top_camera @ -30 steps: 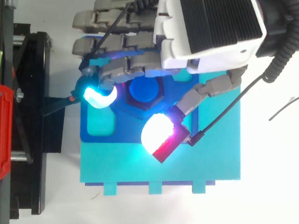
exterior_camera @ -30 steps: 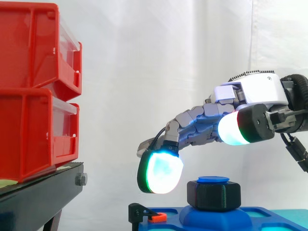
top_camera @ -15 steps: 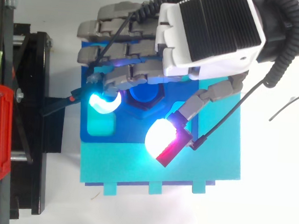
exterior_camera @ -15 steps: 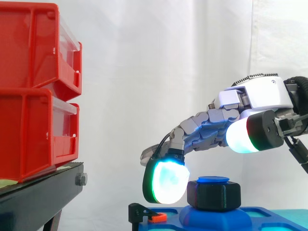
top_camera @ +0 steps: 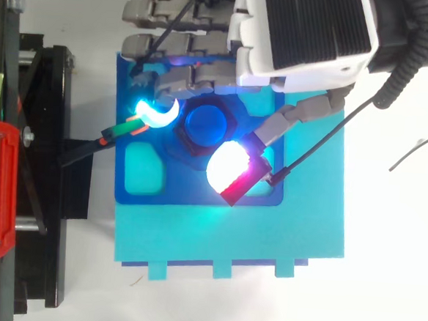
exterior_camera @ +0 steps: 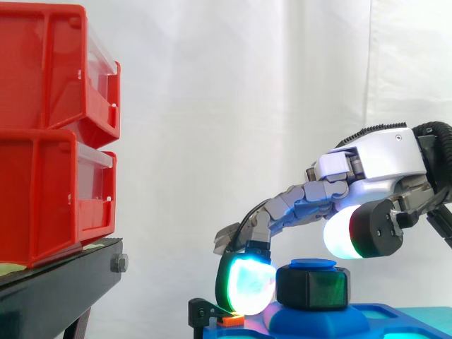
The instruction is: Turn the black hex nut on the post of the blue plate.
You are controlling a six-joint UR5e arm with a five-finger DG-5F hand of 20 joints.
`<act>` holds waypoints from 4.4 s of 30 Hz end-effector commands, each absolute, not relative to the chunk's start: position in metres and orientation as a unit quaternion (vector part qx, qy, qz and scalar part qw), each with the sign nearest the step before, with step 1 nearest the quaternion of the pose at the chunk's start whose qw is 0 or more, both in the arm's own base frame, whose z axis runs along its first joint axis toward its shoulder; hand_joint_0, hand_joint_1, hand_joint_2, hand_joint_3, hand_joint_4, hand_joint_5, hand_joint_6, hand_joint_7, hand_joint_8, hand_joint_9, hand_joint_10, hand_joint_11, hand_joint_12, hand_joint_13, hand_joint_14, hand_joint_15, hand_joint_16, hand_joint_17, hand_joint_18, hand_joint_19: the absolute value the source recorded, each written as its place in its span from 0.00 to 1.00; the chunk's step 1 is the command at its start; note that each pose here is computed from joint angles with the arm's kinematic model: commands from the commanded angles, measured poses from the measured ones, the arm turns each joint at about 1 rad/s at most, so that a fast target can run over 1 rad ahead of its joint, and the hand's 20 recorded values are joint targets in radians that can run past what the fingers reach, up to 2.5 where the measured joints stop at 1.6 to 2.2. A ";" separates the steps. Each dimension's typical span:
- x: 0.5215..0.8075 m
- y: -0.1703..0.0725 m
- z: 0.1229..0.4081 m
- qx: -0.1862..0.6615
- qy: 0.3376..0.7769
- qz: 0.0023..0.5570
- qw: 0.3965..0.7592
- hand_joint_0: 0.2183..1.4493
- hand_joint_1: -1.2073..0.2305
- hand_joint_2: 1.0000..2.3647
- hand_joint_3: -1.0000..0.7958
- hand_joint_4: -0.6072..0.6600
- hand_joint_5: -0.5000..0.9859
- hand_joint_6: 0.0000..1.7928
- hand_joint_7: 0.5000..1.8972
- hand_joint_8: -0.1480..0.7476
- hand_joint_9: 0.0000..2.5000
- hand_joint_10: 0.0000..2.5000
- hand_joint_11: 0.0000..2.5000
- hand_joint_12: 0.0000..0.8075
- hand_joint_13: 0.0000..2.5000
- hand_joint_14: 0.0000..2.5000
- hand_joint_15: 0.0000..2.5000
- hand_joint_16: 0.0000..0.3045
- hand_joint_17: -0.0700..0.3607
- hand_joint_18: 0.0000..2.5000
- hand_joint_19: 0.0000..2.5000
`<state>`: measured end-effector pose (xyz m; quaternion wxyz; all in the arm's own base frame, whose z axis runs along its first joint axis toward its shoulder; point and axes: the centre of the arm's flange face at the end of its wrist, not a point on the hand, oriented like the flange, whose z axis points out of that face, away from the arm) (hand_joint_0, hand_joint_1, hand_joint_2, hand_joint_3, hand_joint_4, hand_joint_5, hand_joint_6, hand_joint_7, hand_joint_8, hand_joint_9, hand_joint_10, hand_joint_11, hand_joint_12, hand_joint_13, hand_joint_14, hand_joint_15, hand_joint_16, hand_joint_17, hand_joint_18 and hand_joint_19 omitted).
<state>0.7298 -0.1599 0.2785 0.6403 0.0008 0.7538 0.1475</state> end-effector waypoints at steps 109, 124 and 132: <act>0.729 -0.153 0.281 0.003 0.763 0.154 0.628 0.21 0.59 0.00 0.28 0.62 0.21 0.28 0.28 0.40 0.11 0.00 0.02 0.39 0.02 0.00 0.02 0.18 0.44 0.00 0.10; 0.730 -0.152 0.282 -0.003 0.760 0.160 0.630 0.13 0.25 0.00 0.28 0.67 0.20 0.28 0.36 0.43 0.12 0.00 0.06 0.44 0.04 0.00 0.02 0.21 0.49 0.02 0.09; 0.730 -0.152 0.282 -0.003 0.760 0.160 0.630 0.18 0.31 0.00 0.28 0.65 0.20 0.28 0.39 0.41 0.13 0.00 0.07 0.41 0.04 0.00 0.02 0.19 0.47 0.02 0.08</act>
